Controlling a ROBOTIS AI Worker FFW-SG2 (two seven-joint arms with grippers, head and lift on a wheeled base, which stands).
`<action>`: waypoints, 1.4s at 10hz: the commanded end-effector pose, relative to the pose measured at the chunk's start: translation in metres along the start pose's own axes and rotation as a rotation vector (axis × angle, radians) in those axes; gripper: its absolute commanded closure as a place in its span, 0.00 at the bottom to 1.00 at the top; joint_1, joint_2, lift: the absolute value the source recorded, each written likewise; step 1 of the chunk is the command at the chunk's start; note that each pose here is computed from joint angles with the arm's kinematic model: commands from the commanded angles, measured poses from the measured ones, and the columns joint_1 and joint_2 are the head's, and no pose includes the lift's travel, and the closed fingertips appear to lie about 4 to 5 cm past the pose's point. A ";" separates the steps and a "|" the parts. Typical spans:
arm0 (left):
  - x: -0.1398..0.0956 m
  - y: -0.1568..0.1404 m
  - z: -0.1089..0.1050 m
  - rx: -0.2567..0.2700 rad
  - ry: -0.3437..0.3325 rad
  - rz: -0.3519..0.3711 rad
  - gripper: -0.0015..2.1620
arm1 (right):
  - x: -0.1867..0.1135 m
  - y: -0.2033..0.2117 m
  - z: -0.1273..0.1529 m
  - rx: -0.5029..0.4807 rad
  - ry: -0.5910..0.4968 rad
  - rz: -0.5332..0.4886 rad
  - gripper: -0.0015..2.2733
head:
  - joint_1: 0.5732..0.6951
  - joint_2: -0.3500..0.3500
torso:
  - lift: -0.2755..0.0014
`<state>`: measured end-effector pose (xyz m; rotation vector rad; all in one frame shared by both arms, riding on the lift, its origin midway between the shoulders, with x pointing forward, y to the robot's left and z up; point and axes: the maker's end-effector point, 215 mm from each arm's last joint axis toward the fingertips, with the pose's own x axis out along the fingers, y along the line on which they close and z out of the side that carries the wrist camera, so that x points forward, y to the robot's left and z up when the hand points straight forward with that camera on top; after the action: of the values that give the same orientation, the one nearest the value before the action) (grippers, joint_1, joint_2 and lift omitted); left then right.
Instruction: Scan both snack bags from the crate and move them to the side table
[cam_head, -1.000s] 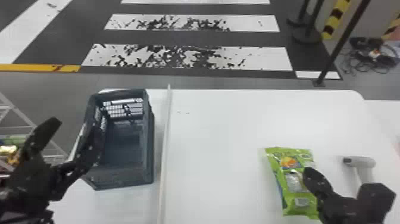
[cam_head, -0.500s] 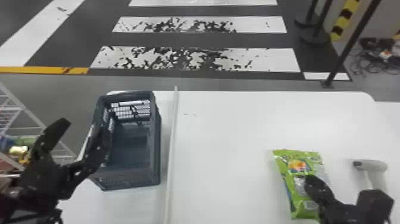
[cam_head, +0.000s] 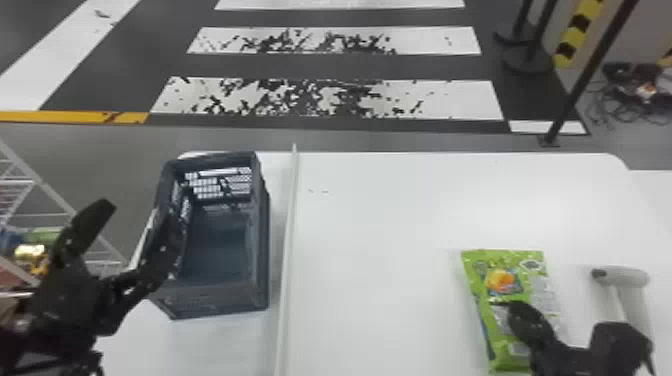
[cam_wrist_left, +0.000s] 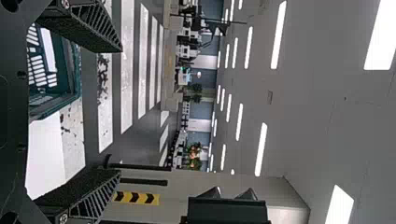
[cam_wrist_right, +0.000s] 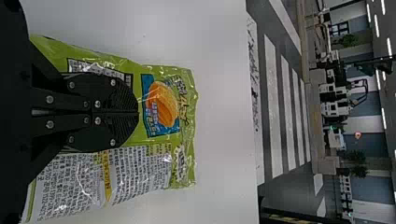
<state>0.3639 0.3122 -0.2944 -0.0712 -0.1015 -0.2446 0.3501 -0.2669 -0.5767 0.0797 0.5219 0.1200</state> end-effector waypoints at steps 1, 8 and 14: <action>0.000 0.000 -0.001 -0.001 0.001 0.001 0.03 | 0.001 0.005 -0.008 0.009 0.013 -0.002 0.99 | 1.00 0.60 | 0.89; -0.002 0.000 -0.003 -0.001 0.002 0.000 0.03 | -0.001 0.007 -0.014 0.037 0.023 -0.053 0.99 | 1.00 0.66 | 0.89; 0.002 0.001 0.001 0.001 -0.010 -0.001 0.03 | -0.024 -0.042 0.045 0.106 -0.016 -0.139 0.92 | 1.00 0.55 | 0.89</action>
<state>0.3651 0.3127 -0.2945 -0.0728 -0.1092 -0.2437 0.3538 -0.3065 -0.5367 0.1444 0.5187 -0.0321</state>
